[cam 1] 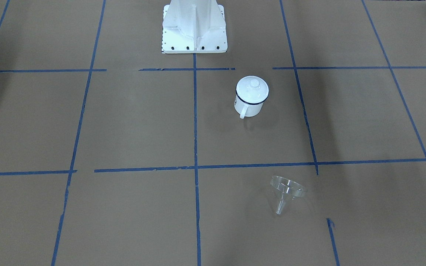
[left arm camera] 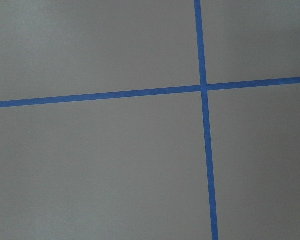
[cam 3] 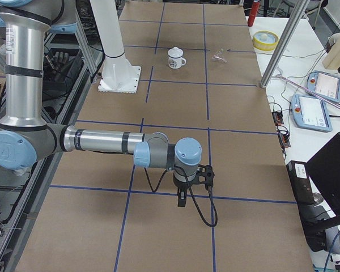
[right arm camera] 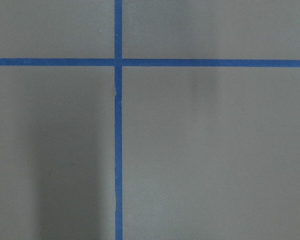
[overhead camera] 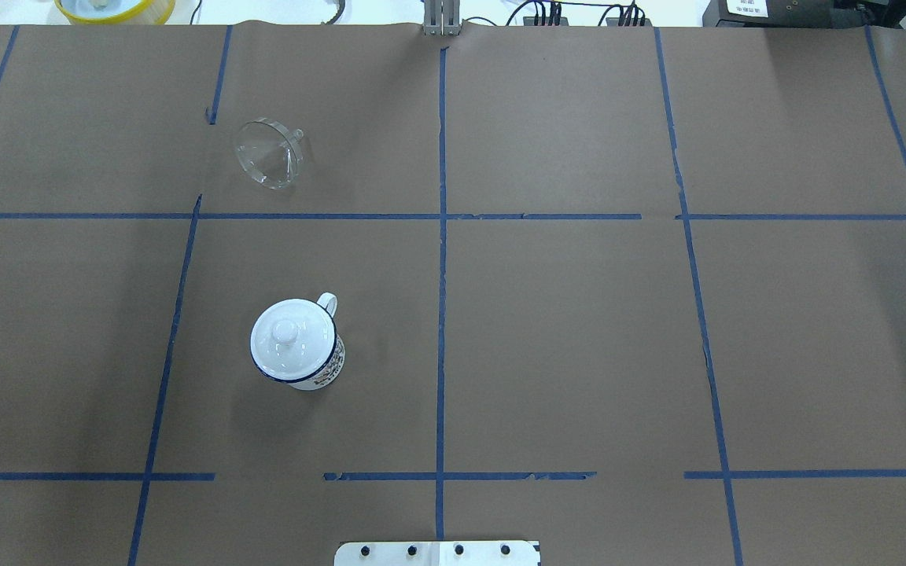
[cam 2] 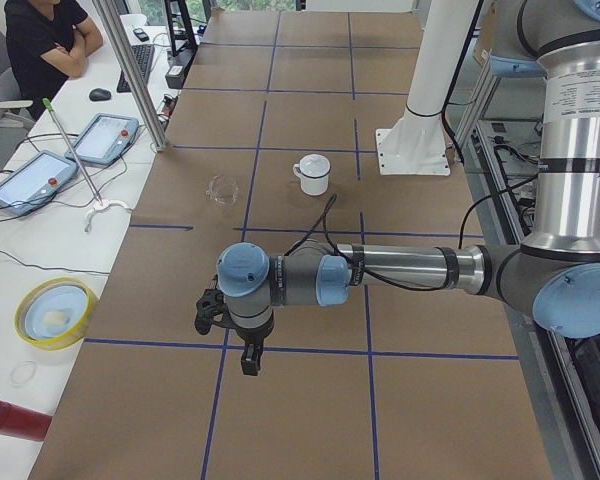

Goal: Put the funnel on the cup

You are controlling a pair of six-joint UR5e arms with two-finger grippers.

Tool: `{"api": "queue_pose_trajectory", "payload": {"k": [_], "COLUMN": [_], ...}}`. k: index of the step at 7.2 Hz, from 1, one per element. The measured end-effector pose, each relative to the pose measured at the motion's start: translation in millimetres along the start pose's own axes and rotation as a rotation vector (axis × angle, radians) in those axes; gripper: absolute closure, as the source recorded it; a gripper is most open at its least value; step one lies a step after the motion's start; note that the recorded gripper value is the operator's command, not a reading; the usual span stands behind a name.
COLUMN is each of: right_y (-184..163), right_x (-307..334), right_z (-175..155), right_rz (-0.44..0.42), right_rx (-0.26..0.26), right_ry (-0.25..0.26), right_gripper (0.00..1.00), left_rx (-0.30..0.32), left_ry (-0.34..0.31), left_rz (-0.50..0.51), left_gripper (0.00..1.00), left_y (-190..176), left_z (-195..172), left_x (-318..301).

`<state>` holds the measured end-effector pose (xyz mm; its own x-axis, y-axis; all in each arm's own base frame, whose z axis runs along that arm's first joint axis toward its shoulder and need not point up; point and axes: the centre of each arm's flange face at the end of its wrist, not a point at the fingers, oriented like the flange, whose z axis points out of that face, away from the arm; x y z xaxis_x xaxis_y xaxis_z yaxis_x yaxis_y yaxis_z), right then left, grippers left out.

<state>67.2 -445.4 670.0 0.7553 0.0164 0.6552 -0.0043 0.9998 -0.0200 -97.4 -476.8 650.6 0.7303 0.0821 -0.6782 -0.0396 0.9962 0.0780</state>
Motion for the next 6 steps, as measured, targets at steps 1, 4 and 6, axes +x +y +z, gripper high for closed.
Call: {"api": "queue_pose_trajectory", "payload": {"k": [1, 4, 6], "right_y": [0.0, 0.0, 0.0], "right_x": [0.0, 0.0, 0.0], "right_z": [0.0, 0.0, 0.0], "right_rz": [0.000, 0.000, 0.000], "right_rx": [0.000, 0.000, 0.000], "right_ry": [0.000, 0.000, 0.000], "right_gripper": [0.00, 0.00, 0.00], "left_rx": [0.002, 0.060, 0.113], "left_ry": [0.000, -0.029, -0.042], "left_rz": [0.001, 0.060, 0.144], "left_gripper": [0.00, 0.00, 0.00], "left_y": [-0.6, -32.7, -58.0], "left_z": [-0.5, -24.4, -49.7], "left_x": [0.4, 20.6, 76.9]}}
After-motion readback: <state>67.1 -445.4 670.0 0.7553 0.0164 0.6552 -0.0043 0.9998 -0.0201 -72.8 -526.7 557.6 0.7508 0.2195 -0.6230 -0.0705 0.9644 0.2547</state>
